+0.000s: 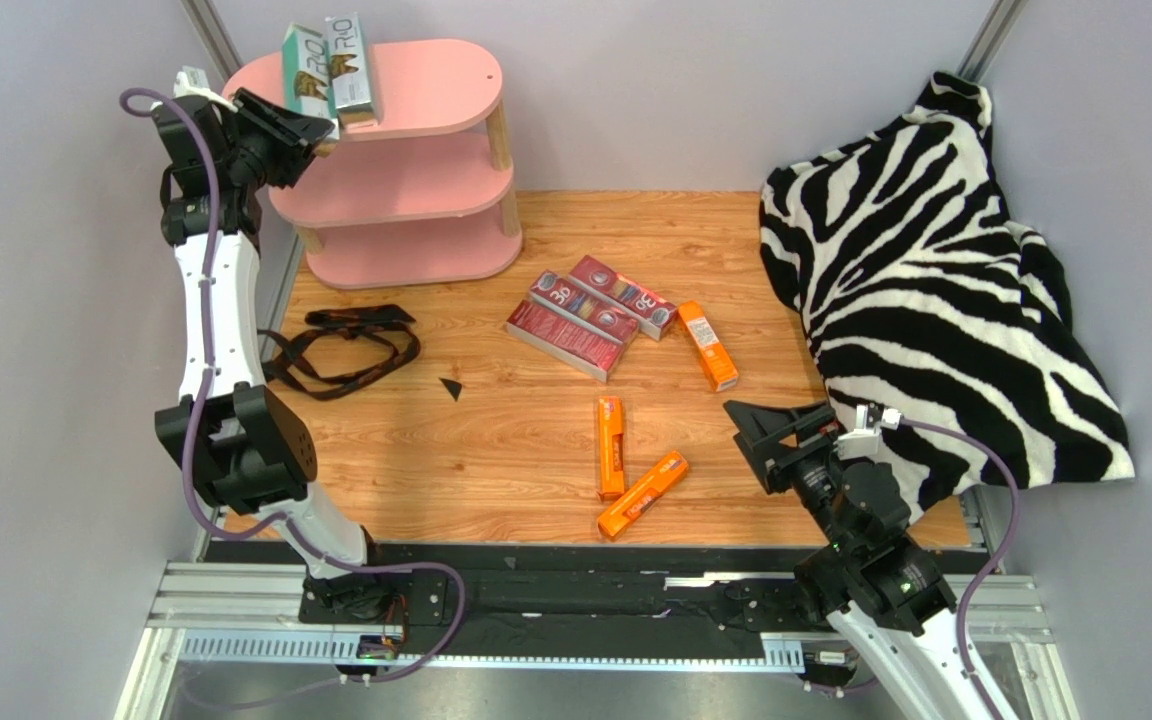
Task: Place and organize the toothpastes onto the shelf
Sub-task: Place the toothpaste on the shelf.
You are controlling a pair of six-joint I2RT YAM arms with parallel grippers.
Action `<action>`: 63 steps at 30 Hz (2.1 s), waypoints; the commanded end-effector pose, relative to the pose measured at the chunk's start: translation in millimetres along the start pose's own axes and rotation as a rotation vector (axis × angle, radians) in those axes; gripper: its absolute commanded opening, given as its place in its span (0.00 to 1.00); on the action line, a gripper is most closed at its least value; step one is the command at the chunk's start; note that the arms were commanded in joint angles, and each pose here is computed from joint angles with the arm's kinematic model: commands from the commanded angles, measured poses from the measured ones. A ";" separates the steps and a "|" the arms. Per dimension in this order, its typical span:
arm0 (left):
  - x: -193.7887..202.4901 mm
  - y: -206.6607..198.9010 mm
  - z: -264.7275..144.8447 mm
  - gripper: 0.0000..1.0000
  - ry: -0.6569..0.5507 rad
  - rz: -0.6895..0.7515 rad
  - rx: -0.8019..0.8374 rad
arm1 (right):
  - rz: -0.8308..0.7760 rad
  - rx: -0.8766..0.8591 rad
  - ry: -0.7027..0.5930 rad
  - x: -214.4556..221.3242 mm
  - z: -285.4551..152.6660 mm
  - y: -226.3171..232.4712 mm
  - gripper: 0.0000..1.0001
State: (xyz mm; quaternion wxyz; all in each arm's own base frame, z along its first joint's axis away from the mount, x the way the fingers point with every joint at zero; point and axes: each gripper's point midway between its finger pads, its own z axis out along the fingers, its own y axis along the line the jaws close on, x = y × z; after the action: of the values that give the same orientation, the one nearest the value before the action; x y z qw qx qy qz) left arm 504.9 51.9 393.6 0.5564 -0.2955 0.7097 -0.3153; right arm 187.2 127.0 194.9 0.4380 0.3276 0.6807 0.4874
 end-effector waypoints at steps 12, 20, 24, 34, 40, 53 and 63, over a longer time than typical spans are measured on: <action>-25.6 -29.7 -5.1 0.59 -0.057 0.047 0.091 | -0.001 -0.007 0.018 5.3 2.2 -5.0 1.00; -27.2 -31.0 -11.5 0.67 -0.070 0.050 0.078 | 0.003 -0.009 0.023 6.3 2.1 -5.4 1.00; -23.8 -28.7 -14.6 0.74 -0.069 0.047 0.073 | 0.005 -0.011 0.025 6.8 2.2 -5.1 1.00; -17.2 -33.8 -30.9 0.77 -0.096 0.041 0.102 | 0.008 -0.009 0.032 8.7 3.7 -7.4 1.00; -18.7 -41.9 -45.9 0.81 -0.129 0.058 0.118 | 0.008 -0.014 0.042 10.5 3.0 -6.6 1.00; -13.3 -32.2 -52.1 0.65 -0.135 0.018 0.082 | 0.008 -0.014 0.049 11.3 1.7 -6.0 1.00; -21.1 -26.9 -46.2 0.54 -0.160 -0.012 0.065 | 0.009 0.000 0.051 12.3 2.4 -10.1 1.00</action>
State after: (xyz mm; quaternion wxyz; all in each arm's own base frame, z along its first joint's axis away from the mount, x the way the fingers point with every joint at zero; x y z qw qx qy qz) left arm 470.3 48.5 409.8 0.5886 -0.3082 0.6771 -0.3163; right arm 185.6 134.1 174.5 0.4166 0.3223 0.6978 0.4854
